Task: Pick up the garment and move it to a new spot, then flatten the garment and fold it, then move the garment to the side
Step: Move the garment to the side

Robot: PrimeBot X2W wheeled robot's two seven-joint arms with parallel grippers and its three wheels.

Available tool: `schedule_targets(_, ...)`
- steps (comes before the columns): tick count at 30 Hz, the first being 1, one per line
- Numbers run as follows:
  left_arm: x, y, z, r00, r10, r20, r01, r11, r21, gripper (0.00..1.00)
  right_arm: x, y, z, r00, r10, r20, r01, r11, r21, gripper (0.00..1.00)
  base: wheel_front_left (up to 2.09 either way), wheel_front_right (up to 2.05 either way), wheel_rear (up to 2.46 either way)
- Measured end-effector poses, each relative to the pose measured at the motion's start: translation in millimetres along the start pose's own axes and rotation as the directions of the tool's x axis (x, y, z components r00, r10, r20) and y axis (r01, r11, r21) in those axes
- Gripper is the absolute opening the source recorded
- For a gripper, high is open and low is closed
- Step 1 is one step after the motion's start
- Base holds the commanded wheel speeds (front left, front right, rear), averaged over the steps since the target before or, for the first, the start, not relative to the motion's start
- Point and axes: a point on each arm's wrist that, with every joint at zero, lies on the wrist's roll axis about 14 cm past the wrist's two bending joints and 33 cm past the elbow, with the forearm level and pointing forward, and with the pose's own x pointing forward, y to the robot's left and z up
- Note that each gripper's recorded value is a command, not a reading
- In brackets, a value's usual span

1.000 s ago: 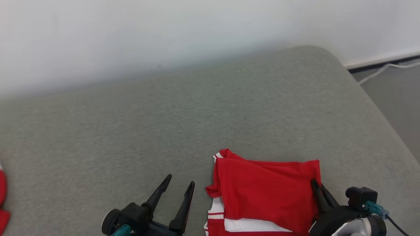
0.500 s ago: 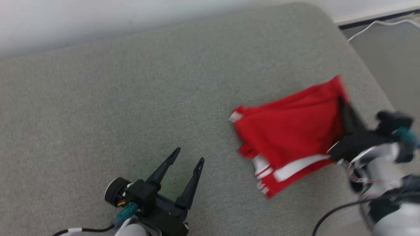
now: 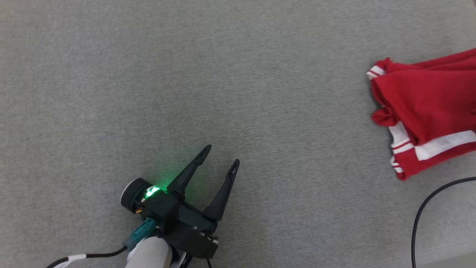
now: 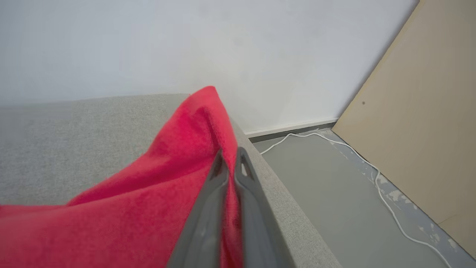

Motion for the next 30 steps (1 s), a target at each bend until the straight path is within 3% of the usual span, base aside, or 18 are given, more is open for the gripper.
schedule_targets(2,-2.6,4.6,-2.4,1.000,0.013,-0.004,-0.013,1.000,-0.003,1.00,5.2,5.0,-7.4,1.000,0.010,-0.020,-0.011,0.999,-0.048,1.00,0.00,0.00,0.00)
schedule_targets(9,-11.4,19.6,1.1,0.998,0.062,-0.005,-0.062,0.998,0.013,1.00,10.0,33.5,-8.3,0.999,0.039,0.006,-0.039,0.998,-0.055,1.00,0.00,0.00,0.00)
schedule_targets(15,-33.7,38.0,10.8,0.988,0.155,-0.016,-0.154,0.987,0.051,1.00,-14.3,90.0,13.6,0.981,0.163,0.103,-0.166,0.986,0.018,1.00,0.00,0.00,0.00)
schedule_targets(23,-77.4,56.9,27.9,0.954,0.300,-0.017,-0.298,0.951,0.083,1.00,-81.6,161.1,29.0,0.919,0.343,0.192,-0.368,0.923,0.112,1.00,0.00,0.00,0.00)
schedule_targets(30,-119.2,78.0,52.9,0.894,0.447,0.031,-0.447,0.886,0.126,1.00,-129.6,199.0,35.2,0.873,0.431,0.229,-0.472,0.864,0.177,1.00,0.00,0.00,0.00)
